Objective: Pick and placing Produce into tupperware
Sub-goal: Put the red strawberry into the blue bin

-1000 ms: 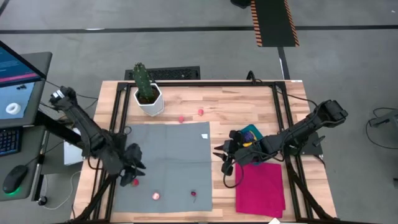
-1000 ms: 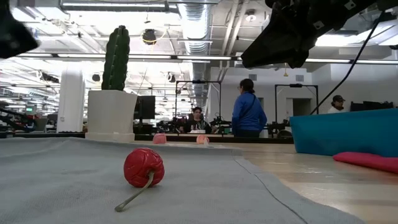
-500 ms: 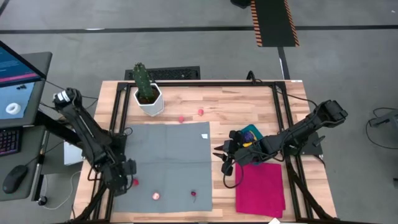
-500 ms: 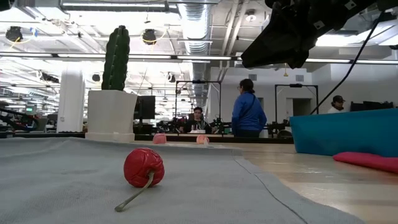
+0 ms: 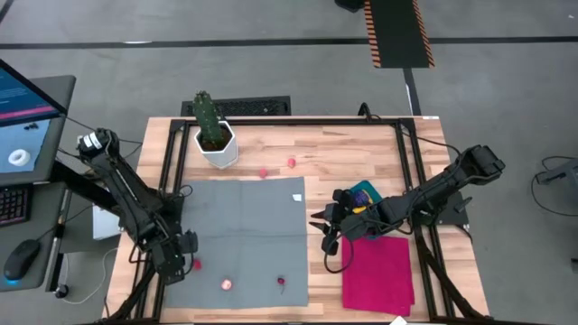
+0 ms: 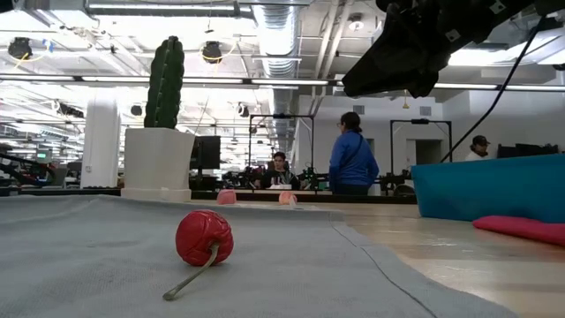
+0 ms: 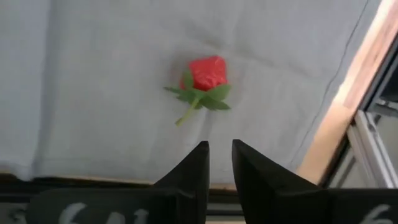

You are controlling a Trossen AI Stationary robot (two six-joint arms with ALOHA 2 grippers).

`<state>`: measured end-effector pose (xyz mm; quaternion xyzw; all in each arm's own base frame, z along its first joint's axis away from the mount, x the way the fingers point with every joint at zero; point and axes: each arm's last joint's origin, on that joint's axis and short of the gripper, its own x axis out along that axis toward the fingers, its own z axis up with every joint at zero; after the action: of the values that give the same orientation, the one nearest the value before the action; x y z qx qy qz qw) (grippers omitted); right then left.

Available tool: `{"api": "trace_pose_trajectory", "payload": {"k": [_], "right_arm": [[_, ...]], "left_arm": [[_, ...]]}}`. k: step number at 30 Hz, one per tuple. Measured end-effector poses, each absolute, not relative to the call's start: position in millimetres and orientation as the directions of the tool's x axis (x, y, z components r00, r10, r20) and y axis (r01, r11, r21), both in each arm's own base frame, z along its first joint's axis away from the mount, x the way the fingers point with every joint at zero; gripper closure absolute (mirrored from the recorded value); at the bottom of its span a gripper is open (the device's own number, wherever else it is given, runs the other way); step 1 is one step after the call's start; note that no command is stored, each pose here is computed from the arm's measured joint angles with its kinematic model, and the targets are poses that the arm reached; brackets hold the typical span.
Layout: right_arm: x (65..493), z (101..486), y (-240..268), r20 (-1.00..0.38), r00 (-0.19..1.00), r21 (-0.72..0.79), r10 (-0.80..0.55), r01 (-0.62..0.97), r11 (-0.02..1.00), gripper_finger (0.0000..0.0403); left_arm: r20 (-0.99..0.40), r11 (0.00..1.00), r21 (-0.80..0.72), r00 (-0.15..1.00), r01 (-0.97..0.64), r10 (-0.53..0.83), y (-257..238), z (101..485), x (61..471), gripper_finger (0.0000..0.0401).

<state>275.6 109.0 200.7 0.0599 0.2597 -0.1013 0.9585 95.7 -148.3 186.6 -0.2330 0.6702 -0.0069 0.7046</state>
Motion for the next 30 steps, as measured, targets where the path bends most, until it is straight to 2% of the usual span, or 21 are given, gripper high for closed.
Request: {"api": "trace_pose_trajectory", "payload": {"k": [4, 7, 12, 17, 26, 30], "right_arm": [[276, 201, 109, -0.511, 0.845, 0.065, -0.159, 0.222, 0.973, 0.0282], [276, 200, 110, -0.519, 0.844, 0.077, -0.133, 0.202, 0.976, 0.0282], [275, 200, 110, -0.520, 0.844, 0.079, -0.128, 0.197, 0.977, 0.0282], [276, 200, 110, -0.520, 0.844, 0.079, -0.129, 0.198, 0.977, 0.0282], [276, 200, 110, -0.520, 0.844, 0.079, -0.129, 0.198, 0.977, 0.0282], [276, 200, 110, -0.520, 0.844, 0.079, -0.129, 0.198, 0.977, 0.0282]], "left_arm": [[-0.957, 0.912, -0.287, 0.130, -0.292, -0.260, -144, 184, 95, 0.0334], [-0.966, 0.926, -0.256, 0.097, -0.279, -0.238, -142, 180, 91, 0.0318], [-0.963, 0.939, -0.267, 0.094, -0.217, -0.252, -143, 179, 90, 0.0287], [-0.962, 0.948, -0.259, 0.134, -0.186, -0.236, -144, 178, 92, 0.0274], [-0.987, 0.969, -0.157, 0.012, -0.189, -0.158, -150, 159, 94, 0.0273], [-0.991, 0.975, -0.129, -0.004, -0.180, -0.131, -154, 151, 97, 0.0273]]}}
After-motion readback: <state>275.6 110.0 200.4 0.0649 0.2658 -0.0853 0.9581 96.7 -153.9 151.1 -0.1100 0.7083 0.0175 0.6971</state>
